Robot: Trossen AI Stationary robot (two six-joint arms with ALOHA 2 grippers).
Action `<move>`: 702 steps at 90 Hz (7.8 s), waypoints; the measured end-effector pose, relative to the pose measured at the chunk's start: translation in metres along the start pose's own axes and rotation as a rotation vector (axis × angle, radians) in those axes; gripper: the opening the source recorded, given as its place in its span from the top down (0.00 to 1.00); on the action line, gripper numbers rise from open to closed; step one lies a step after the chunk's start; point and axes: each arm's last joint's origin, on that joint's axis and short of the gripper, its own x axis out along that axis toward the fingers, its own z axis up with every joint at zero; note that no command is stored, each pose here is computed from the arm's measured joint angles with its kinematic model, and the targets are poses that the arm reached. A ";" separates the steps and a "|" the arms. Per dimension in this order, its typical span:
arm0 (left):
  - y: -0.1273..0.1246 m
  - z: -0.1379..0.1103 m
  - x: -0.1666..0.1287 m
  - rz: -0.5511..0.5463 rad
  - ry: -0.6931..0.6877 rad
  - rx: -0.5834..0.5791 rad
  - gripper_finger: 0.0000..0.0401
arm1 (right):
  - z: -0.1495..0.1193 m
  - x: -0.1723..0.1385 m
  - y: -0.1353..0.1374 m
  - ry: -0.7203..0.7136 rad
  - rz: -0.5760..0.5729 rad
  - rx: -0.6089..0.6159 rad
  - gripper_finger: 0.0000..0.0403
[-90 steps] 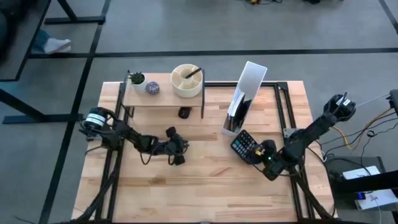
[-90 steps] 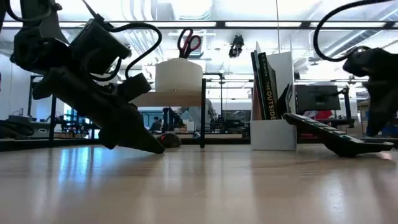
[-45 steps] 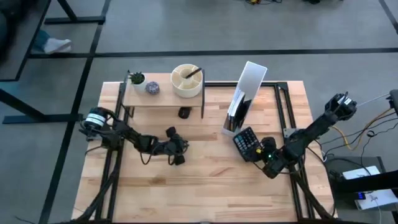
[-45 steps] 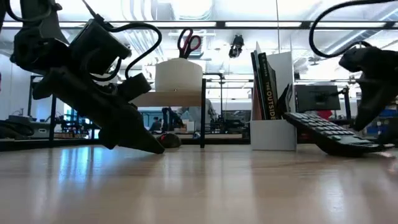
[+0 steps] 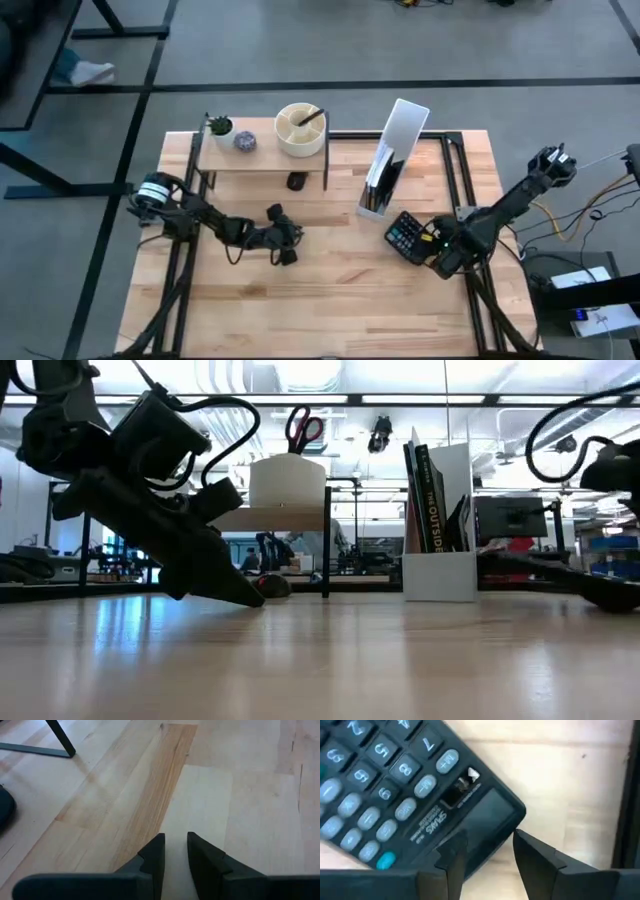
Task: Stock shelves
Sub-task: Put the black calculator into the white file holder, then remove the white pen organizer from the shelf
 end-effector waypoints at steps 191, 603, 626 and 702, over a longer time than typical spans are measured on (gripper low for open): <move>-0.001 0.000 0.000 -0.004 -0.009 0.003 0.84 | 0.034 -0.142 0.164 -0.856 0.324 -1.118 0.98; 0.011 0.007 0.002 0.204 -0.100 -0.107 0.84 | 0.087 0.071 0.176 -0.878 0.145 -0.900 1.00; 0.011 0.007 0.002 0.204 -0.099 -0.104 0.84 | 0.094 0.085 0.156 -0.920 0.008 -0.834 1.00; 0.013 0.079 -0.060 -0.080 -0.392 0.027 0.81 | 0.035 0.036 0.143 -0.723 0.328 -1.070 1.00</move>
